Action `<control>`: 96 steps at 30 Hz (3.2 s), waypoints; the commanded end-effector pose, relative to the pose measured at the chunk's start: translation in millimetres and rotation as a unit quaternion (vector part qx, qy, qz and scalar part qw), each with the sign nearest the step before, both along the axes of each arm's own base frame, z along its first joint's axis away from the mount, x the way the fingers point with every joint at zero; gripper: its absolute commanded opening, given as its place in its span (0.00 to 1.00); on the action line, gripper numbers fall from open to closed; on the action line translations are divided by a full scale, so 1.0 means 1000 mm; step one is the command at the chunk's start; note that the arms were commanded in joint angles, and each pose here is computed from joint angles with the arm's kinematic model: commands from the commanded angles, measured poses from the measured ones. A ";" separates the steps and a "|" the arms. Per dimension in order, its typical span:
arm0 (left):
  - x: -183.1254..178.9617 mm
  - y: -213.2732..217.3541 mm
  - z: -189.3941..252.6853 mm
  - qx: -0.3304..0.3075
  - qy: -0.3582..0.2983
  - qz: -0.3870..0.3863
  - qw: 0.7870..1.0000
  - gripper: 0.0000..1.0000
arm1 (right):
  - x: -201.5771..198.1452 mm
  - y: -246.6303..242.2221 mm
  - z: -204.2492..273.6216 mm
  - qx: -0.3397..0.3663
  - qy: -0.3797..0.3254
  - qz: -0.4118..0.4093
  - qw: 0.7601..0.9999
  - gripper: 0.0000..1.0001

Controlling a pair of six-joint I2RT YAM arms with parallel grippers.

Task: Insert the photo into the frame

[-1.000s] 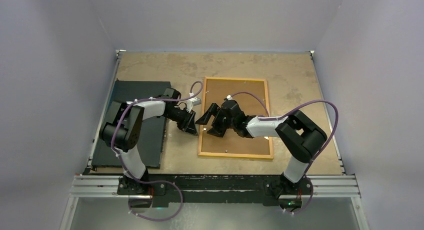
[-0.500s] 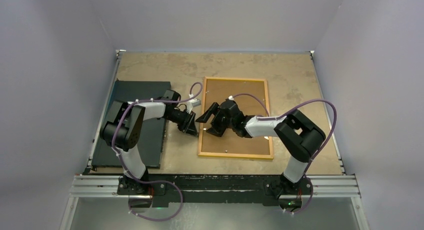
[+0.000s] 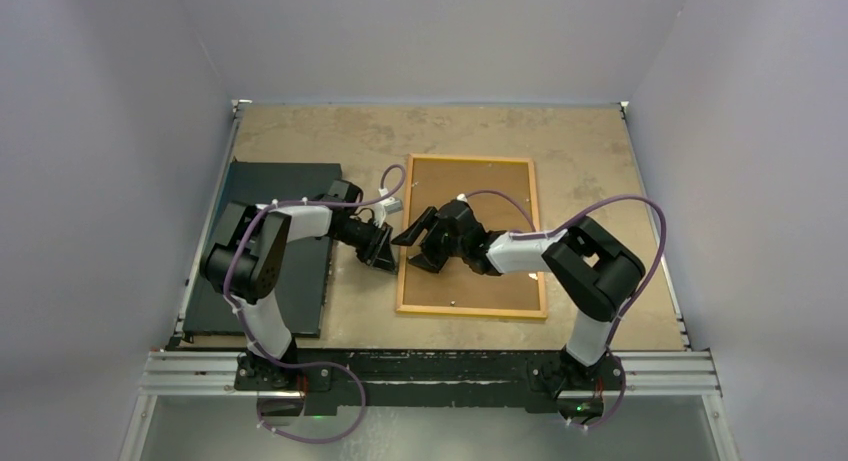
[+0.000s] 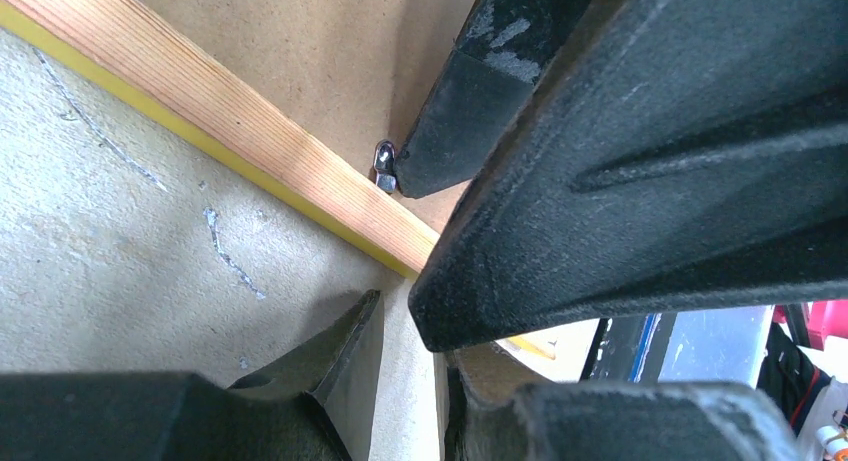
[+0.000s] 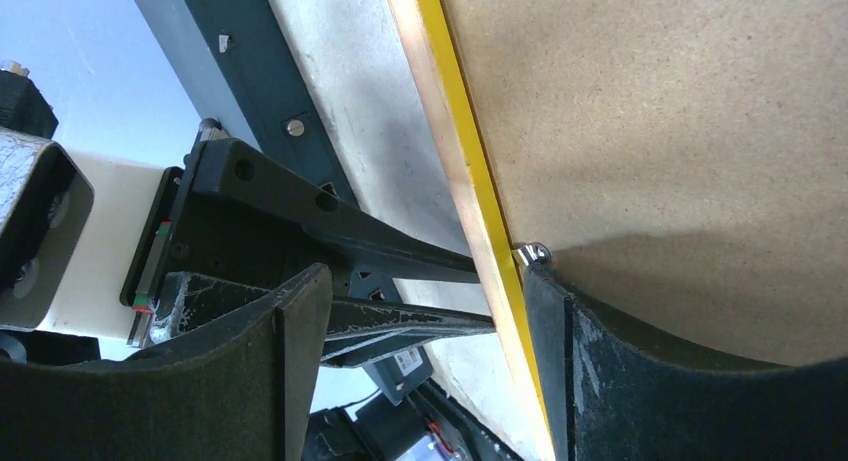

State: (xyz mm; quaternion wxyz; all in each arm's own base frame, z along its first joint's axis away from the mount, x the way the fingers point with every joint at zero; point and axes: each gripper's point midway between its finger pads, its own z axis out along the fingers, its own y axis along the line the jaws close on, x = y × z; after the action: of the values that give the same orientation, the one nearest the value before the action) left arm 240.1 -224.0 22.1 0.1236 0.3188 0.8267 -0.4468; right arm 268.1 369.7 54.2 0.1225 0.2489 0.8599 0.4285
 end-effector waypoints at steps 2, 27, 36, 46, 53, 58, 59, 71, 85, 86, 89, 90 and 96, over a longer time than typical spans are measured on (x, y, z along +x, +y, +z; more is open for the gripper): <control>-0.004 -0.008 0.002 -0.002 -0.020 -0.018 1.000 0.24 | 0.007 0.005 0.000 -0.008 -0.006 -0.014 1.000 0.72; 0.125 0.003 0.058 -0.001 -0.085 0.122 0.989 0.56 | 0.116 -0.078 0.060 -0.104 -0.165 0.002 0.981 0.90; 0.162 -0.009 0.033 -0.006 -0.046 0.162 0.986 0.46 | 0.169 -0.065 0.040 -0.091 -0.161 0.007 0.983 0.83; 0.161 -0.012 0.012 -0.013 -0.030 0.160 0.987 0.29 | 0.196 -0.044 0.023 -0.057 -0.153 -0.007 0.987 0.79; 0.154 -0.009 -0.002 -0.001 -0.018 0.160 0.987 0.23 | 0.205 -0.028 0.012 -0.052 -0.144 -0.002 0.988 0.78; 0.150 -0.009 -0.004 0.001 -0.017 0.157 0.988 0.21 | 0.207 -0.017 0.007 -0.047 -0.140 0.002 0.989 0.78; 0.150 -0.009 -0.004 0.001 -0.016 0.157 0.987 0.21 | 0.208 -0.016 0.007 -0.046 -0.140 0.002 0.989 0.78; 0.150 -0.008 -0.002 0.000 -0.020 0.156 0.988 0.20 | 0.193 -0.005 0.001 -0.041 -0.118 0.008 0.992 0.78; 0.148 -0.008 0.000 0.000 -0.026 0.153 0.988 0.19 | 0.199 -0.005 0.001 -0.044 -0.115 -0.001 0.992 0.77; 0.148 -0.008 0.000 0.000 -0.026 0.153 0.988 0.19 | 0.199 -0.004 0.002 -0.042 -0.117 0.001 0.992 0.77; 0.147 -0.008 0.001 -0.001 -0.027 0.152 0.988 0.19 | 0.202 -0.003 0.006 -0.040 -0.127 0.000 0.991 0.77; 0.147 -0.008 0.002 -0.001 -0.027 0.152 0.988 0.19 | 0.203 -0.003 0.008 -0.040 -0.134 -0.001 0.990 0.77; 0.148 -0.003 0.022 -0.001 -0.033 0.149 0.988 0.33 | 0.203 -0.008 0.035 -0.052 -0.174 0.005 0.983 0.77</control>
State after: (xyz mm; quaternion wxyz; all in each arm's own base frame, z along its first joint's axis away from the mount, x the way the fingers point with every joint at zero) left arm 388.3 -234.9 30.6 0.2063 0.1923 0.8580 -0.4293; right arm 472.3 362.7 63.1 0.2512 0.1875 0.8486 0.4262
